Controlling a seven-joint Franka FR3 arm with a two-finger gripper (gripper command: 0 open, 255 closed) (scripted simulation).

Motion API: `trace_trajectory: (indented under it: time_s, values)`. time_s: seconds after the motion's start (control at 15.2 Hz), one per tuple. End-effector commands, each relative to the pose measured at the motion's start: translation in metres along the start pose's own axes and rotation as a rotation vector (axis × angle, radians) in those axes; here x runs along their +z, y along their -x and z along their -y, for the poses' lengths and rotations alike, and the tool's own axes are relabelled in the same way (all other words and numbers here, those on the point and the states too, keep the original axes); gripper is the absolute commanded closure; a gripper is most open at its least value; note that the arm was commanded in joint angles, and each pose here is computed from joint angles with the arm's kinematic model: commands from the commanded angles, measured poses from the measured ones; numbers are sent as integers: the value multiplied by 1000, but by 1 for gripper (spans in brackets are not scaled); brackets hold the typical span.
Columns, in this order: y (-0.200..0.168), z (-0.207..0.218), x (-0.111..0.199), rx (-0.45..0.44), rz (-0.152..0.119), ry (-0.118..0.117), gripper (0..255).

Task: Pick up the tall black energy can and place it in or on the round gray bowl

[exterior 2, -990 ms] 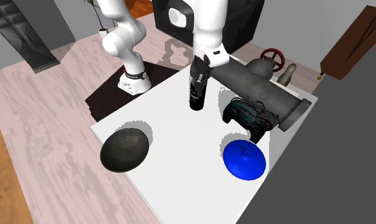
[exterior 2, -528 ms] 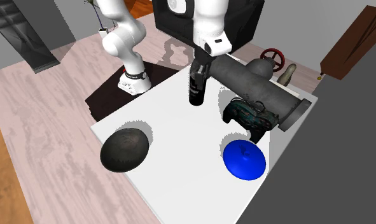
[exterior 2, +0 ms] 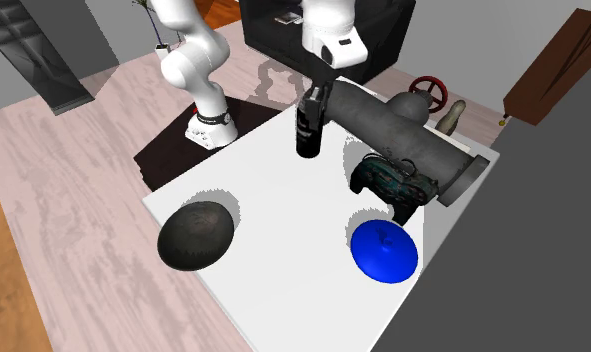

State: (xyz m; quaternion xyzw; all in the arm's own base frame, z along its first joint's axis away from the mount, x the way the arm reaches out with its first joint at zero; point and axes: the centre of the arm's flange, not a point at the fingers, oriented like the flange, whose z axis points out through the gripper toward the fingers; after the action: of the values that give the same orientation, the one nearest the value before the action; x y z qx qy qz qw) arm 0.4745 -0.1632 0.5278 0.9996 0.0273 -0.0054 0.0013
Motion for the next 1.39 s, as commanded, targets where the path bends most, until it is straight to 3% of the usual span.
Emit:
trace_trajectory:
  time_s: [0.0, 1.32]
  values:
    - [12, -19, -5, 0, 0, 0, 255]
    - [155, -239, -30, 0, 0, 0, 255]
